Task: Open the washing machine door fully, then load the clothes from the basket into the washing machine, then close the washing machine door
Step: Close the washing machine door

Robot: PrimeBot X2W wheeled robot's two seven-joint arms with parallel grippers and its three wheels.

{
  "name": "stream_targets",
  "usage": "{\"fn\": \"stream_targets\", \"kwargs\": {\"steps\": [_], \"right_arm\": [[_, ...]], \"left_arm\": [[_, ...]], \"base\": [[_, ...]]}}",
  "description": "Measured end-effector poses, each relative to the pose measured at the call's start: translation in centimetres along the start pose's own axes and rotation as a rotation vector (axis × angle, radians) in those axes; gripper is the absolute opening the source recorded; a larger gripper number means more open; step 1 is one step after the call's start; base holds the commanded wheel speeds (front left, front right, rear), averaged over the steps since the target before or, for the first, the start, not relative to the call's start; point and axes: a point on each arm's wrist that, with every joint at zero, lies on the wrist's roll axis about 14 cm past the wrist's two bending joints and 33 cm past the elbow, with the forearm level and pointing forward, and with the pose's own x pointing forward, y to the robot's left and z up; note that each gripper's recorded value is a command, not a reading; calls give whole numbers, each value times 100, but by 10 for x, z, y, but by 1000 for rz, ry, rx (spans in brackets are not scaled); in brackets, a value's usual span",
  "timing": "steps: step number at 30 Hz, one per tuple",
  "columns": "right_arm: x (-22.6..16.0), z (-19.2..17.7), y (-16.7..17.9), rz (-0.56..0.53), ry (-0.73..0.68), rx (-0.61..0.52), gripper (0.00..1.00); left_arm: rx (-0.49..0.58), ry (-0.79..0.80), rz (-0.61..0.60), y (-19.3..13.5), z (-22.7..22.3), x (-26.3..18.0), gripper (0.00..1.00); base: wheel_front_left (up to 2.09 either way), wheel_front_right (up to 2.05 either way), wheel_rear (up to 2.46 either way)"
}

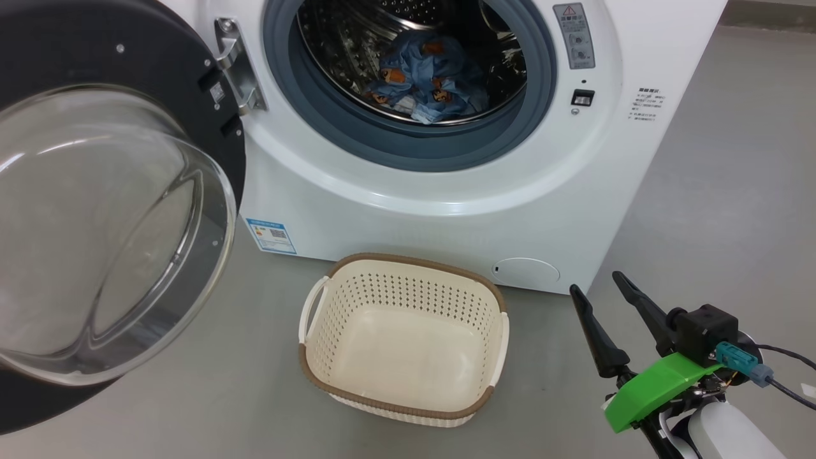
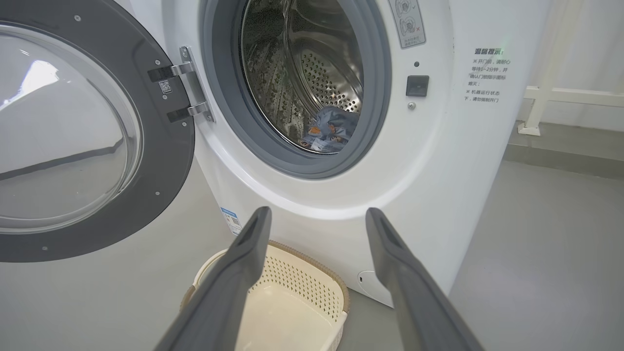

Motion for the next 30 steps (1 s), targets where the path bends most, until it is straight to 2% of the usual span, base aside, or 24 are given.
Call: {"fn": "stream_targets", "kwargs": {"steps": [10, 16, 23, 30], "right_arm": [[-1, 7, 8, 10, -19, -5, 100], [-1, 10, 15, 18, -38, 4, 100], [-4, 13, 19, 13, -58, 30, 100], [-5, 14, 25, 12, -72, 56, 100]], "left_arm": [[51, 311, -6, 8, -25, -22, 0], [39, 514, -27, 15, -60, -41, 0], [85, 710, -98, 13, -84, -73, 0], [81, 903, -182, 12, -123, -112, 0]], "base": [[0, 0, 0], [0, 0, 0], [0, 0, 0], [0, 0, 0]]}}
